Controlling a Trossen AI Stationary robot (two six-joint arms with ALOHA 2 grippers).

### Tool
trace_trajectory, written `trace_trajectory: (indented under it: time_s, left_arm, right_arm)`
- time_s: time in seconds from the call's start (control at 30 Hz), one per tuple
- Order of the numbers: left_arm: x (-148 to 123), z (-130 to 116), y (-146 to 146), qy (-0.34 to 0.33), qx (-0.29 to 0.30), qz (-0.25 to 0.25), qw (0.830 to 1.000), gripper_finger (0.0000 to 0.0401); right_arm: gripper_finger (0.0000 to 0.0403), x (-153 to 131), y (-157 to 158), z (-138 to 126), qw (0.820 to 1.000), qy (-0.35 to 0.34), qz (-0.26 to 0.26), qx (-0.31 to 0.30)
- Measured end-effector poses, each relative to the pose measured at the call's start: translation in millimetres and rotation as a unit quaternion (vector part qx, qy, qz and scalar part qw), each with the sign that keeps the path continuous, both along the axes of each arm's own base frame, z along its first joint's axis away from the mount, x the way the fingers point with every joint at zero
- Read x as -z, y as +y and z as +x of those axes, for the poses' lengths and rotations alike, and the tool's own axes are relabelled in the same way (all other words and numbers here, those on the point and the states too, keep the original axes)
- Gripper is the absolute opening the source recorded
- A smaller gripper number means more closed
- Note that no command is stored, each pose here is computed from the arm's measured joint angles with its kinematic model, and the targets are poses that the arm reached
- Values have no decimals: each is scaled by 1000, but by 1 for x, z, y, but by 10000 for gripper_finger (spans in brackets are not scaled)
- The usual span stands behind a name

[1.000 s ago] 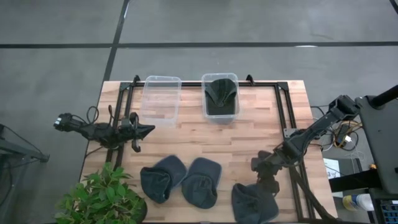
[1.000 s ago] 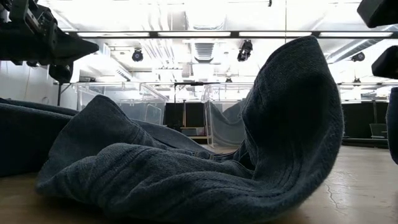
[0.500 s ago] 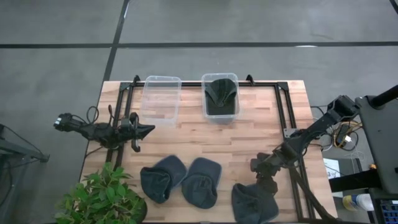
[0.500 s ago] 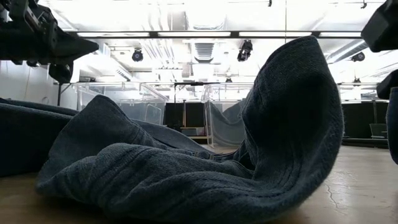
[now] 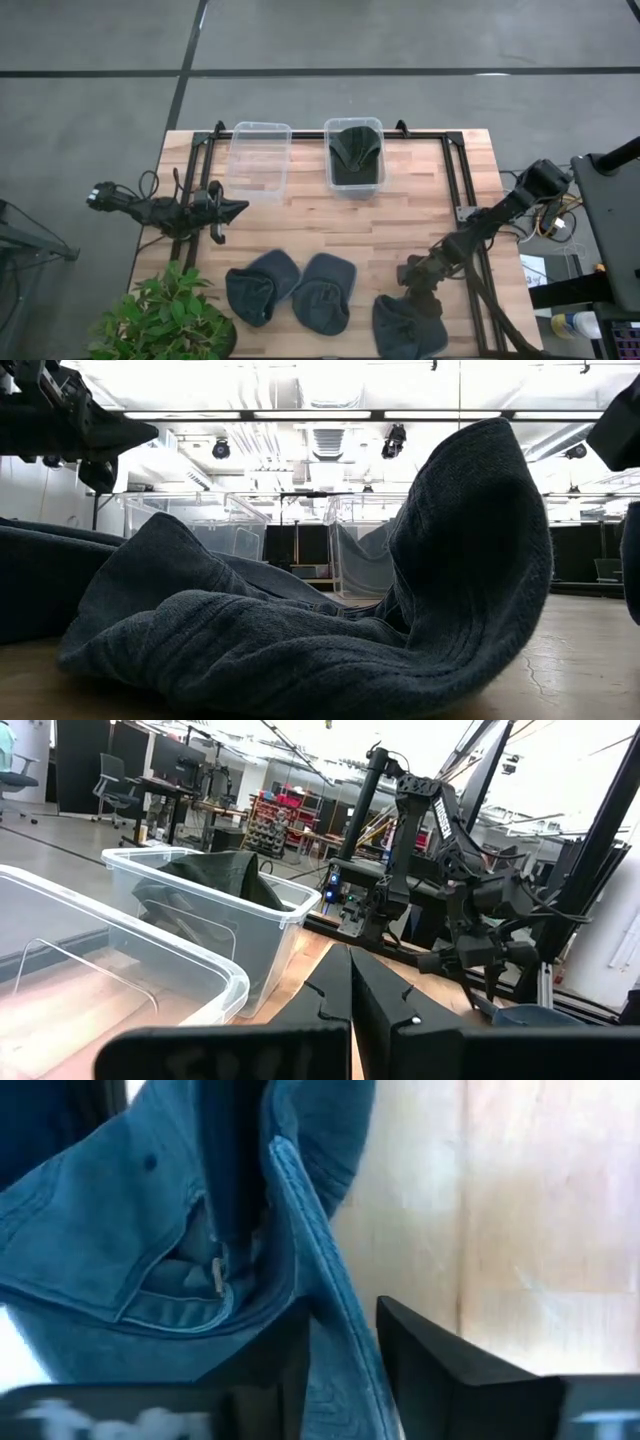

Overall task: Pick & Place hat
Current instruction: Put the right blue cap into the left transparent bin

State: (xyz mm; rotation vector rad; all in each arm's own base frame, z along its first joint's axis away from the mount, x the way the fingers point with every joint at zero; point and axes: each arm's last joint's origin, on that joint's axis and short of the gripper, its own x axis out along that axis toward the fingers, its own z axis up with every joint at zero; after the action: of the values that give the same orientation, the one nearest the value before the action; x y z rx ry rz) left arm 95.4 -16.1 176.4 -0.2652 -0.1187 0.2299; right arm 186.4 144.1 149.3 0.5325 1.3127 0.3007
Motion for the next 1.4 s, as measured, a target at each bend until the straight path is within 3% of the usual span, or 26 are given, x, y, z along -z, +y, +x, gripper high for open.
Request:
trace_trajectory:
  time_s: [0.17,0.33,0.53,0.7,0.83,1.0,1.23,1.4]
  left_arm:
    - [0,0,0,-6,0,-19,1000,0]
    - [0,0,0,-8,1,-27,1000,0]
    - [0,0,0,-11,2,-37,999,0]
    - [-2,0,0,-20,2,-42,999,0]
    - [-4,-1,1,-28,-9,-46,999,1]
    - [-8,-1,2,-47,-21,-41,998,22]
    - [-12,-3,3,-65,-40,-39,996,87]
    - [-12,-3,3,-70,-40,-51,995,103]
  right_arm:
    - [20,-3,4,3,1000,3,16,-21]
    - [13,-19,-1,5,1000,-5,-3,-6]
    - [11,-64,-19,2,995,-31,-90,29]
    - [10,-112,-32,-2,980,-111,-146,72]
    - [10,-150,-41,-5,953,-214,-184,115]
    - [9,-187,-53,-8,896,-307,-250,198]
    - [11,-220,-67,0,821,-364,-327,293]
    - [11,-233,-77,21,794,-398,-335,314]
